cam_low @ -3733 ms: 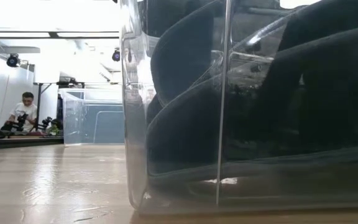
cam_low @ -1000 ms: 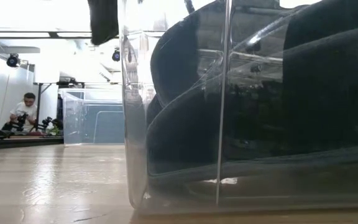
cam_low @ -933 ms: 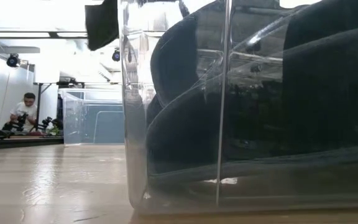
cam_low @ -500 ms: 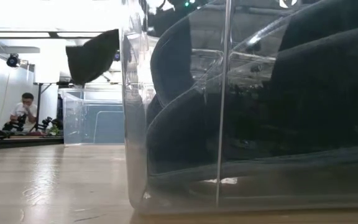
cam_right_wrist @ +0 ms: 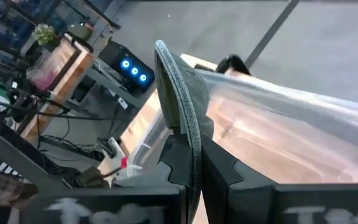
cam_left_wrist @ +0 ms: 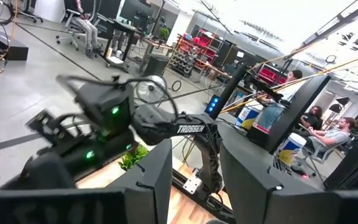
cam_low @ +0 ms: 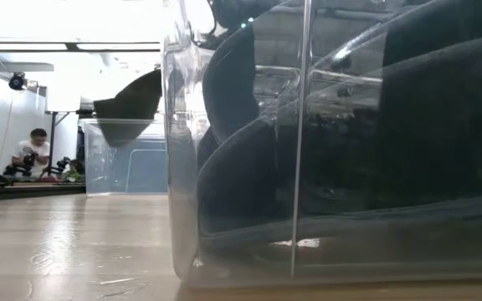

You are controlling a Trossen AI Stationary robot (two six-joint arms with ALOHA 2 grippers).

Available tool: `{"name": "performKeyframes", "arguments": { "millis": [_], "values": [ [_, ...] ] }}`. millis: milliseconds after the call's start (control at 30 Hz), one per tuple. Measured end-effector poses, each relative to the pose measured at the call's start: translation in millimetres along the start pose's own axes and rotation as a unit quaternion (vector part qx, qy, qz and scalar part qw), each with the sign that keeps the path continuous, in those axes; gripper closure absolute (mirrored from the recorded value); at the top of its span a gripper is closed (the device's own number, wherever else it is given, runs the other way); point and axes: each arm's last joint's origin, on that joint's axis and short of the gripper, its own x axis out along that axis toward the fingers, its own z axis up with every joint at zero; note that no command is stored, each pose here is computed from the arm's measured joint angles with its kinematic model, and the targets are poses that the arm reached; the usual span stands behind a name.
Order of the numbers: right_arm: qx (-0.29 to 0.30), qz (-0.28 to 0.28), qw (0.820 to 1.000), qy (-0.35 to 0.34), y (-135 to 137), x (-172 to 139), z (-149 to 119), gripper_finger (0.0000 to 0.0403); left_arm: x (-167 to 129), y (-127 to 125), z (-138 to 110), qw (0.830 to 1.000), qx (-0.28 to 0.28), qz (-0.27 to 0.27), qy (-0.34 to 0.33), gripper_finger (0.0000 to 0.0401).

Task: Pick & Place hat
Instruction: Put the top black cap into the top transparent bin

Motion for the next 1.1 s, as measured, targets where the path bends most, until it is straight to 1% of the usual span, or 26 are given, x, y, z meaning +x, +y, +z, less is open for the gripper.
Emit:
{"name": "performKeyframes", "arguments": {
  "millis": [267,333,467,600,867,967,1100],
  "values": [
    [0.016,-0.004,1.0,0.009,-11.1,15.3,-6.6,0.039,0.0,0.1,-0.1,1.0,0.001,0.0,0.001,0.0273],
    [0.024,-0.01,1.0,0.018,-16.1,20.7,-10.2,0.039,0.0,0.0,-0.2,1.0,0.001,-0.002,0.002,0.0273],
    [0.045,-0.005,0.998,0.042,-26.0,31.2,-15.9,0.039,0.4,0.1,-0.9,1.0,0.002,-0.002,0.003,0.0273],
    [0.048,-0.016,0.997,0.053,-32.9,38.7,-22.0,0.039,0.4,0.2,-1.0,1.0,0.008,-0.001,0.003,0.0273],
    [0.059,-0.03,0.996,0.058,-38.0,41.6,-24.4,0.0388,0.4,0.2,-1.0,1.0,0.009,-0.001,0.004,0.0273],
    [0.062,-0.049,0.994,0.072,-41.9,40.8,-26.9,0.0369,0.4,0.1,-1.0,1.0,0.009,-0.002,0.004,0.0273],
    [0.065,-0.067,0.992,0.088,-45.5,39.8,-29.9,0.0317,0.4,0.1,-1.0,1.0,0.012,-0.002,0.004,0.0273]
  ]
}}
